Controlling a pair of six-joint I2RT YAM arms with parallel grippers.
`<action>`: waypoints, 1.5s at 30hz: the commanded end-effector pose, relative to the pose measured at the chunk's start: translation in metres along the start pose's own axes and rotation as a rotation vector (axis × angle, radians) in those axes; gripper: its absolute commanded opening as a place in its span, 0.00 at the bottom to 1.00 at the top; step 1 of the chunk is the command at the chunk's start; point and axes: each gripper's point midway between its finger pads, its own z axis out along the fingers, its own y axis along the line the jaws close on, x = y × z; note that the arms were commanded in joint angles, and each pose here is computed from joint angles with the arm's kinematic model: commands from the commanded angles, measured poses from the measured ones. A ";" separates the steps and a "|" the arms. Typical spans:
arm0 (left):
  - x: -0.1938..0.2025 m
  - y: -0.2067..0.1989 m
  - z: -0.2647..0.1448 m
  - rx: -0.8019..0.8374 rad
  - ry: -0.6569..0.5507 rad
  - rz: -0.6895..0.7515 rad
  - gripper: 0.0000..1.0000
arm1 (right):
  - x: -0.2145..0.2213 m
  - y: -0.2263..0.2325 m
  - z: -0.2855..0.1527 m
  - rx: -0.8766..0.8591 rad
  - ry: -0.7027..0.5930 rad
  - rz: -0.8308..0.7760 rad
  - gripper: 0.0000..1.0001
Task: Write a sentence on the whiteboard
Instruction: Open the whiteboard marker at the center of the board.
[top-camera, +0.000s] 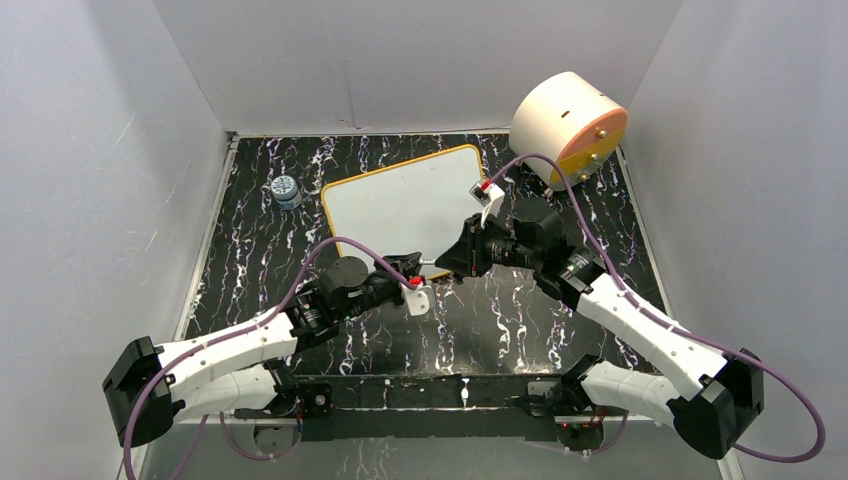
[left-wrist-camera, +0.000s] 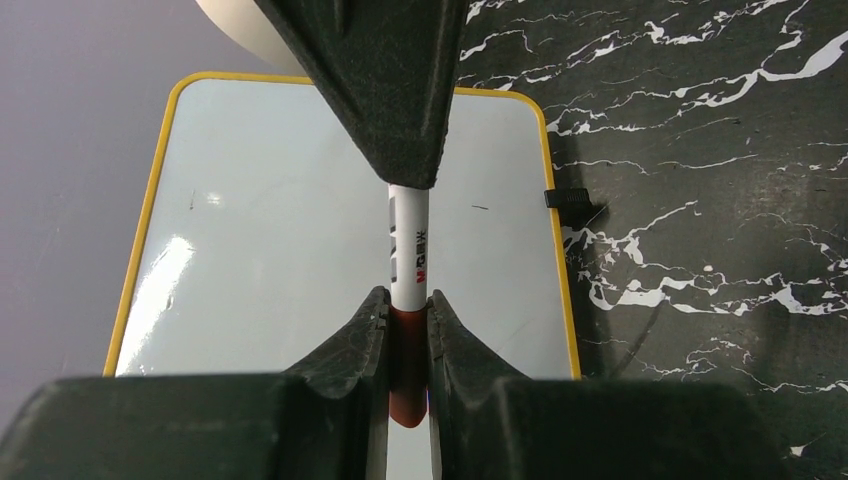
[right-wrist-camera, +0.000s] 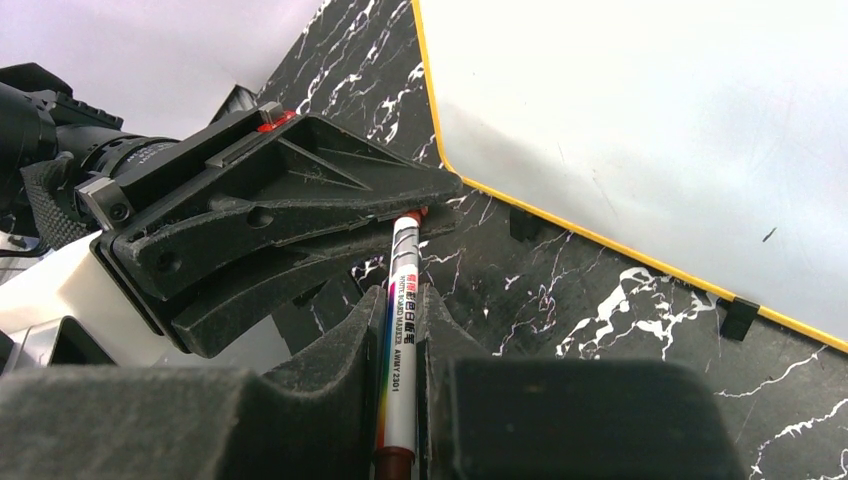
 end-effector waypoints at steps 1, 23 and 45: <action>0.012 0.012 -0.004 -0.026 0.077 0.025 0.00 | -0.015 0.021 -0.003 -0.078 0.014 -0.032 0.07; 0.005 0.014 -0.007 0.017 0.075 0.070 0.00 | -0.011 0.025 0.008 -0.126 0.076 -0.009 0.39; -0.006 0.016 -0.006 0.017 0.029 0.032 0.00 | -0.005 0.016 0.023 -0.131 0.093 0.018 0.36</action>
